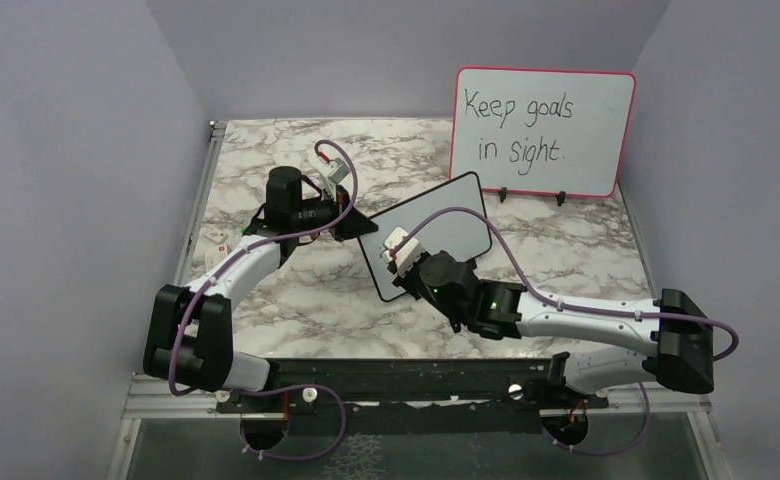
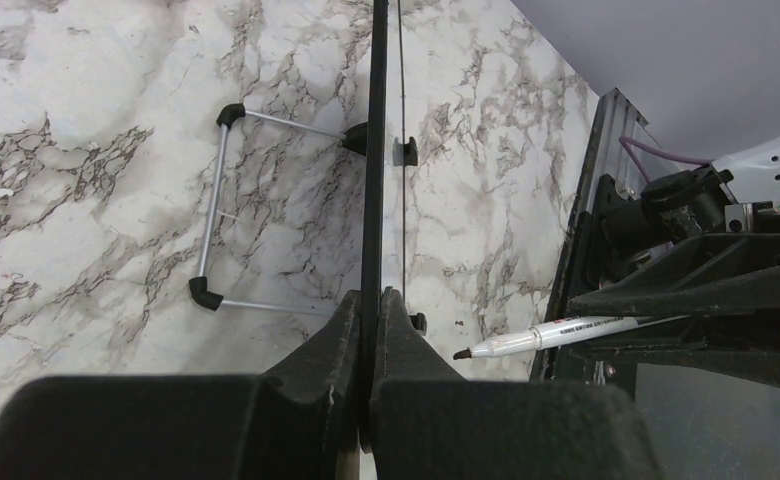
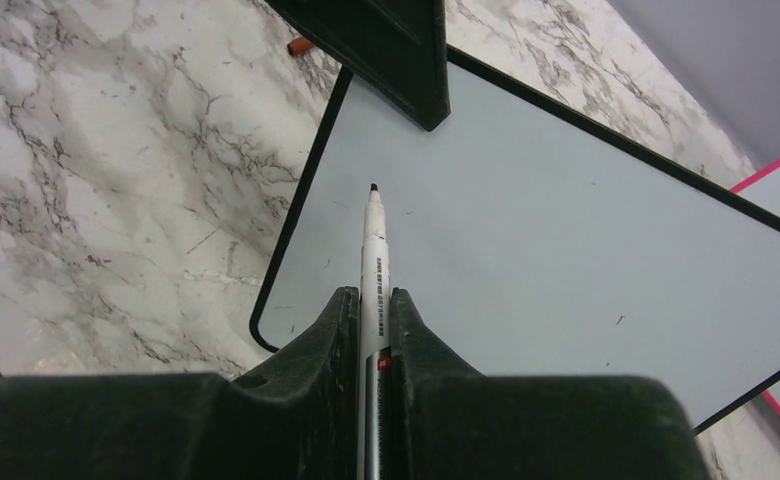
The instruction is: Write a sentence on the whiteboard
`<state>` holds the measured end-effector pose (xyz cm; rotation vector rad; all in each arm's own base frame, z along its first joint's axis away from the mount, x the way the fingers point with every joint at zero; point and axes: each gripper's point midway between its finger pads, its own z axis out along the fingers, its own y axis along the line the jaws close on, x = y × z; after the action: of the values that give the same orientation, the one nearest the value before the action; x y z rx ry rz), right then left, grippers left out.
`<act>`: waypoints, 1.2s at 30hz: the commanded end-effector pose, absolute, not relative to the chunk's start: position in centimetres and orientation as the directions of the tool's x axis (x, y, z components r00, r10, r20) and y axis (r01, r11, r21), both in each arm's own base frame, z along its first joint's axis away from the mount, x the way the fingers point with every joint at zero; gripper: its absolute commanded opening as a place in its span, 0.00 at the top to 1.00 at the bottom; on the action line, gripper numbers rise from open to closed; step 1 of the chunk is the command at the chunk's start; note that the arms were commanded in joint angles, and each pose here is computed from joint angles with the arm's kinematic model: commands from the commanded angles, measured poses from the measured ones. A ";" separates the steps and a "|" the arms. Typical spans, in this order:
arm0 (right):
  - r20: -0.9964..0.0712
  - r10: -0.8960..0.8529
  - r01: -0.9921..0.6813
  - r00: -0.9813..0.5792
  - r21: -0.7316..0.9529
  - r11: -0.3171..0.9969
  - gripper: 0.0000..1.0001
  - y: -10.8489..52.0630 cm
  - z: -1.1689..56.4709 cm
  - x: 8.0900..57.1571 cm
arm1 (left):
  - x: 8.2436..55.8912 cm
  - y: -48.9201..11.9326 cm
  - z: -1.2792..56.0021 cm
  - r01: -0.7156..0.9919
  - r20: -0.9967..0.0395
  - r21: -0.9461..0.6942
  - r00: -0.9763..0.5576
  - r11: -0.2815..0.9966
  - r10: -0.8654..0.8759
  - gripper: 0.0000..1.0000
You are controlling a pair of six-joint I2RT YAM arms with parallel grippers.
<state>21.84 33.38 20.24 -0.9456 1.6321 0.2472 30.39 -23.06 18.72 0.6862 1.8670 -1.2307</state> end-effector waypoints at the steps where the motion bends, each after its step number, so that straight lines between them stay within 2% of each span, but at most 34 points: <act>1: -0.920 -0.391 -0.643 0.022 -0.312 0.700 1.00 34.0 22.8 22.7 | 30.0 -22.8 16.1 0.748 -0.803 -0.516 -0.592 0.417 0.068 1.00; 12: -0.910 -0.414 -0.649 0.028 -0.331 0.685 1.00 35.5 22.8 23.2 | 30.5 -22.2 16.0 0.744 -0.817 -0.472 -0.571 0.473 0.082 1.00; 36: -0.895 -0.446 -0.628 -0.008 -0.342 0.699 0.99 36.4 21.6 24.0 | 30.4 -22.2 16.1 0.752 -0.825 -0.455 -0.558 0.477 0.093 1.00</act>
<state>23.58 35.91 20.86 -0.9219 1.6415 0.1880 30.16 -22.96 18.68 0.7065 1.8747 -1.2027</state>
